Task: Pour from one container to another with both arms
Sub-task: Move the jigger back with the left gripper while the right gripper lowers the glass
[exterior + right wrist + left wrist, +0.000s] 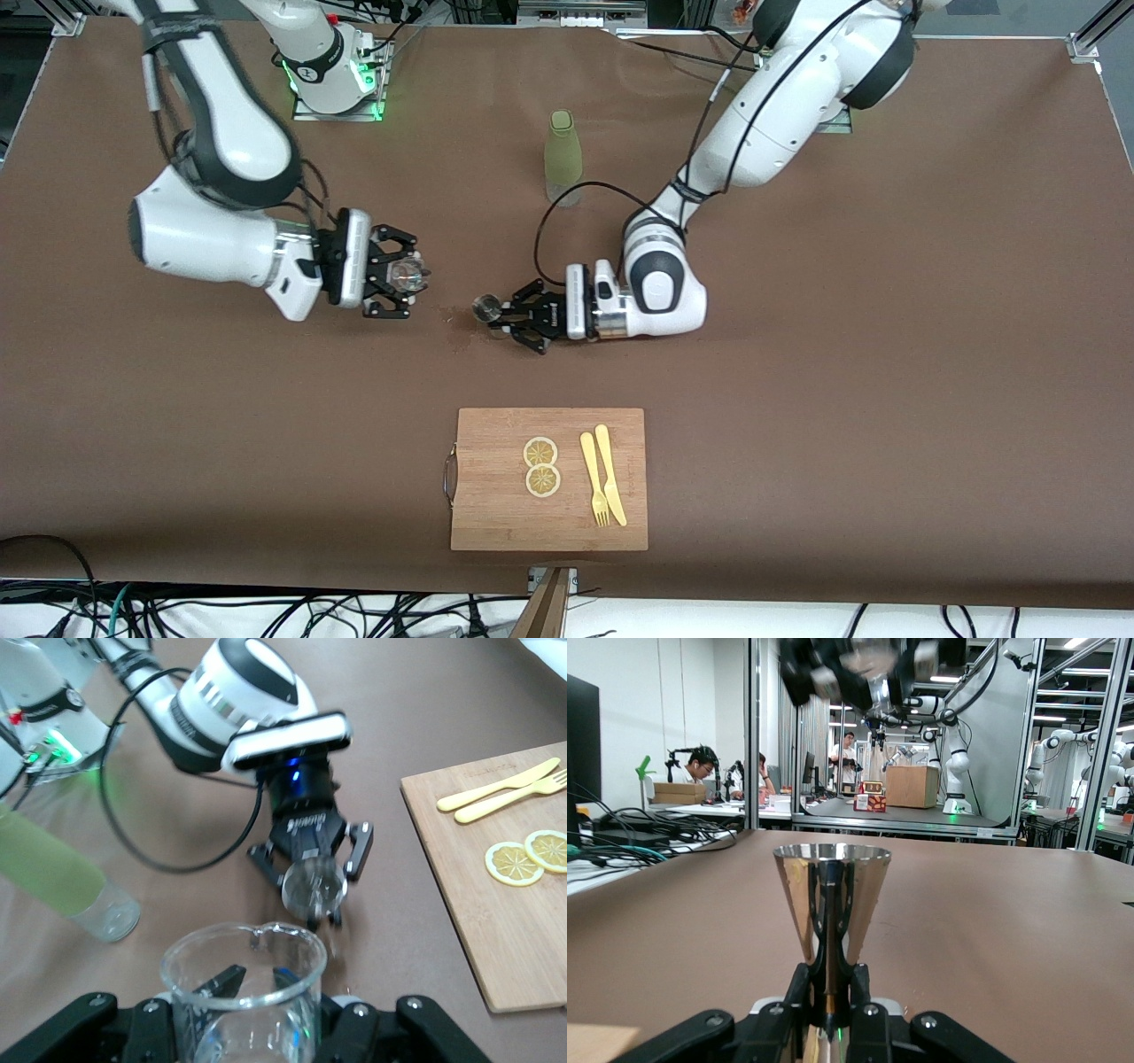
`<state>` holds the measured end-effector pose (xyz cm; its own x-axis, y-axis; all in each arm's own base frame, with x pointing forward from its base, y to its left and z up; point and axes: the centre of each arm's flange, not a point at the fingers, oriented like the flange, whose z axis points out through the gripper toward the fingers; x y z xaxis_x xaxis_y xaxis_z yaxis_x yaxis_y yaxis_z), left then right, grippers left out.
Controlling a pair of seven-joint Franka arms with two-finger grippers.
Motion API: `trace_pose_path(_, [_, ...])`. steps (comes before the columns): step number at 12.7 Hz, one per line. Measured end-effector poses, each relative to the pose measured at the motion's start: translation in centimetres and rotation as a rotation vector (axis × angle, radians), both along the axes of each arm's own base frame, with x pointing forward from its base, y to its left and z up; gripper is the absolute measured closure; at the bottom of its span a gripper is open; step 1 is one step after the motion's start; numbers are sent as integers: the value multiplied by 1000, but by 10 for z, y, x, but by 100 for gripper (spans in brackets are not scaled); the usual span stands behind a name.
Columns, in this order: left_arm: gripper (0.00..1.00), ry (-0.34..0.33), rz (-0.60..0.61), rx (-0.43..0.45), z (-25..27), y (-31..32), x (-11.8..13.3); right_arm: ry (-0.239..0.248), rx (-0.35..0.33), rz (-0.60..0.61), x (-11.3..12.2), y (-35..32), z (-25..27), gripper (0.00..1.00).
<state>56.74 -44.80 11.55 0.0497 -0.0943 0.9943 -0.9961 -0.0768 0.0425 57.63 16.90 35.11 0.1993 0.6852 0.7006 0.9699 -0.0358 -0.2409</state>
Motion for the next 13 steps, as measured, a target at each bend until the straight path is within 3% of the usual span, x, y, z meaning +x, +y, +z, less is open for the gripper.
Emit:
trace_pose_path(6, [80, -52, -93, 1, 8, 134, 22, -18, 190, 94, -2, -130, -50, 77])
trace_pose_path(13, [80, -93, -210, -8, 4, 354, 31, -74, 430, 182, -17, -224, -168, 77])
